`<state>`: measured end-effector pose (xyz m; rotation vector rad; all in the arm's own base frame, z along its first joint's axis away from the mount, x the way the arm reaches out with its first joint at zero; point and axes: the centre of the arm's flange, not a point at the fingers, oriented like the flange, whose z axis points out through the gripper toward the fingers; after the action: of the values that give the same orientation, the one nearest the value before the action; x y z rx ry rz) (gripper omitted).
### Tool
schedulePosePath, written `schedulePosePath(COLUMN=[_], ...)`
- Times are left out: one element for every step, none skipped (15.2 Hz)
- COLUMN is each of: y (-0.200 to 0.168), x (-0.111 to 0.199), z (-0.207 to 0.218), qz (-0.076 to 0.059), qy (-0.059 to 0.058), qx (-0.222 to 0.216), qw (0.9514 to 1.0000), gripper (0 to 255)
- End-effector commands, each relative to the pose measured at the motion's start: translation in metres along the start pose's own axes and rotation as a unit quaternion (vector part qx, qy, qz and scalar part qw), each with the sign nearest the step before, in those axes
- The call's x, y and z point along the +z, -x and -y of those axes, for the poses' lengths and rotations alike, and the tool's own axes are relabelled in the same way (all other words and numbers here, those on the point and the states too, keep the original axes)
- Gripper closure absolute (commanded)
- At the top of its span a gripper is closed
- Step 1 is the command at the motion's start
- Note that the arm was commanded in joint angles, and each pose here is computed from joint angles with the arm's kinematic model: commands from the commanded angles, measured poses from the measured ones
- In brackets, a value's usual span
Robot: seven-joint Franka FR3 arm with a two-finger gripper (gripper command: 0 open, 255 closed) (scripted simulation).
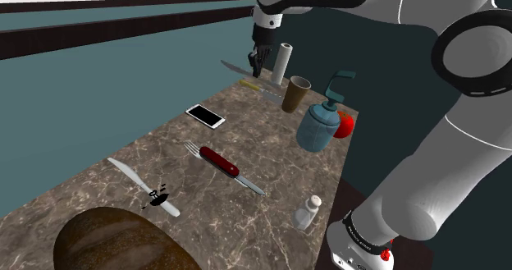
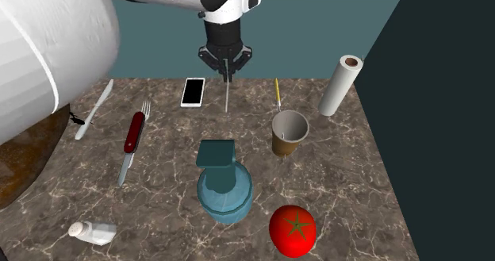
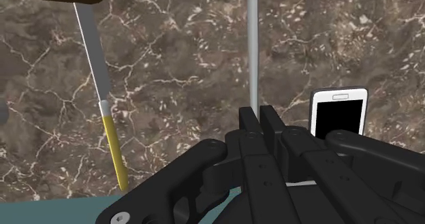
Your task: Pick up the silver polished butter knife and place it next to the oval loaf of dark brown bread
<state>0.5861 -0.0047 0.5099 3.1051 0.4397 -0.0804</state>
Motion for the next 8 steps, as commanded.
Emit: schedulePosePath(y=[0.008, 0.016, 0.024, 0.033, 0.041, 0.049, 0.057, 0.065], x=[-0.002, -0.001, -0.001, 0.000, 0.000, 0.001, 0.001, 0.001], z=[0.010, 0.020, 0.031, 0.041, 0.051, 0.062, 0.072, 0.082], qz=[0.000, 0.000, 0.000, 0.000, 0.000, 0.000, 0.000, 0.000], qy=[0.000, 0.000, 0.000, 0.000, 0.000, 0.000, 0.000, 0.000], qx=[0.000, 0.000, 0.000, 0.000, 0.000, 0.000, 0.000, 0.000], qw=[1.0000, 1.0000, 1.0000, 1.0000, 1.0000, 1.0000, 1.0000, 1.0000], gripper=[255, 255, 255, 255, 255, 255, 255, 255])
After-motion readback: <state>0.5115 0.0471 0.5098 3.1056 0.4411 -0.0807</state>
